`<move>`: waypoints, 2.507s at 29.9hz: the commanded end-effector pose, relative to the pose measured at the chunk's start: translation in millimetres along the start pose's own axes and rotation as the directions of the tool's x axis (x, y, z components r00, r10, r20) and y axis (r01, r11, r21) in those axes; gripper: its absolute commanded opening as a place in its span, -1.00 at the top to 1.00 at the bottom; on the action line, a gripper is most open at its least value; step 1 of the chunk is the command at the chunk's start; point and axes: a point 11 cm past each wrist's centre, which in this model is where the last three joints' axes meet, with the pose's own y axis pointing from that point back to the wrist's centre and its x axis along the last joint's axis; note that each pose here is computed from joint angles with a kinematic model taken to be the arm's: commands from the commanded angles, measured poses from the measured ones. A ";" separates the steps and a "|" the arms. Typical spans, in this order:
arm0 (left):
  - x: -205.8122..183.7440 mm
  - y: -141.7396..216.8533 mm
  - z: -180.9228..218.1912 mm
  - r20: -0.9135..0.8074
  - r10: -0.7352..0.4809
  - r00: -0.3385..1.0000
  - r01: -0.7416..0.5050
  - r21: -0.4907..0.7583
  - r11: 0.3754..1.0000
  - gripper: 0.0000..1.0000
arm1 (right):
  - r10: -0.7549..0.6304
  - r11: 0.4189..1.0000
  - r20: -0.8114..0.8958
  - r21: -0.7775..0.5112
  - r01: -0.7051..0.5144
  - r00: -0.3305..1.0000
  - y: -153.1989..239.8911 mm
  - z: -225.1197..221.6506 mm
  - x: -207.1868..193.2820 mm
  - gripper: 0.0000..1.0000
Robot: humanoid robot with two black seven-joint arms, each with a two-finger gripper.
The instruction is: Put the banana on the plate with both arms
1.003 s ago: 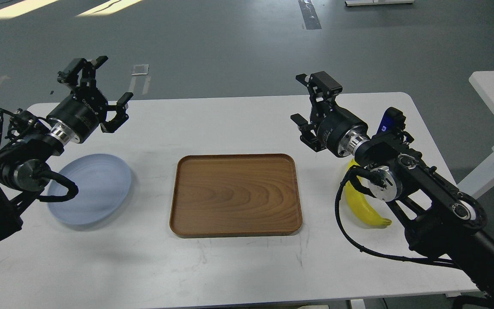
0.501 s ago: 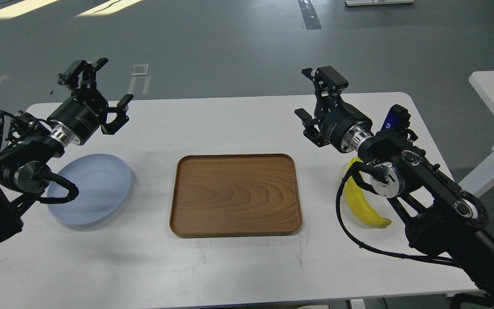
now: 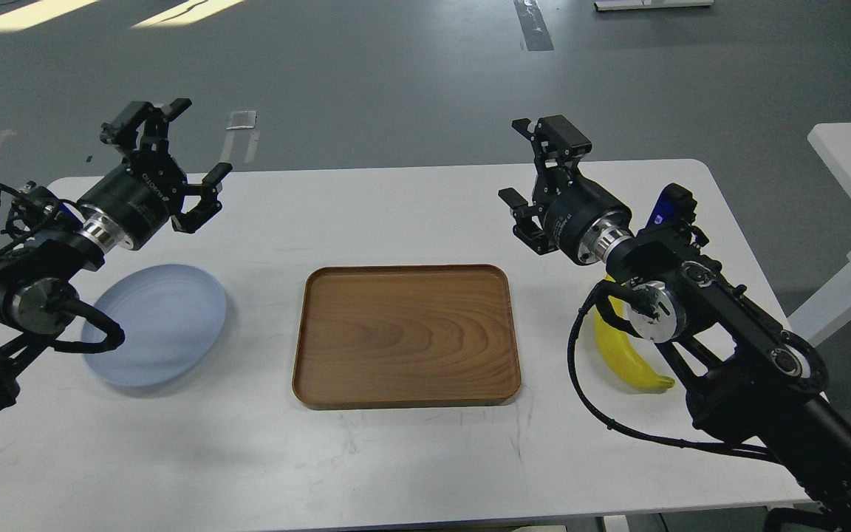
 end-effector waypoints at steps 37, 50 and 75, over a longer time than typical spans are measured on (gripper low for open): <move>104.4 164.2 -112.9 0.922 -0.281 0.266 -0.362 0.366 0.857 -0.62 | 0.036 0.999 0.072 -0.010 -0.035 0.997 6.4 15.2 6.2 -1.00; 115.2 178.6 -114.1 0.921 -0.296 0.253 -0.397 0.378 0.836 -0.55 | 0.032 0.999 0.071 -0.013 -0.031 0.997 6.2 16.3 4.5 -1.00; 123.9 197.5 -129.8 0.907 -0.316 0.277 -0.444 0.413 0.795 1.00 | 0.036 0.999 0.074 -0.016 -0.035 0.997 6.9 18.3 5.7 -1.00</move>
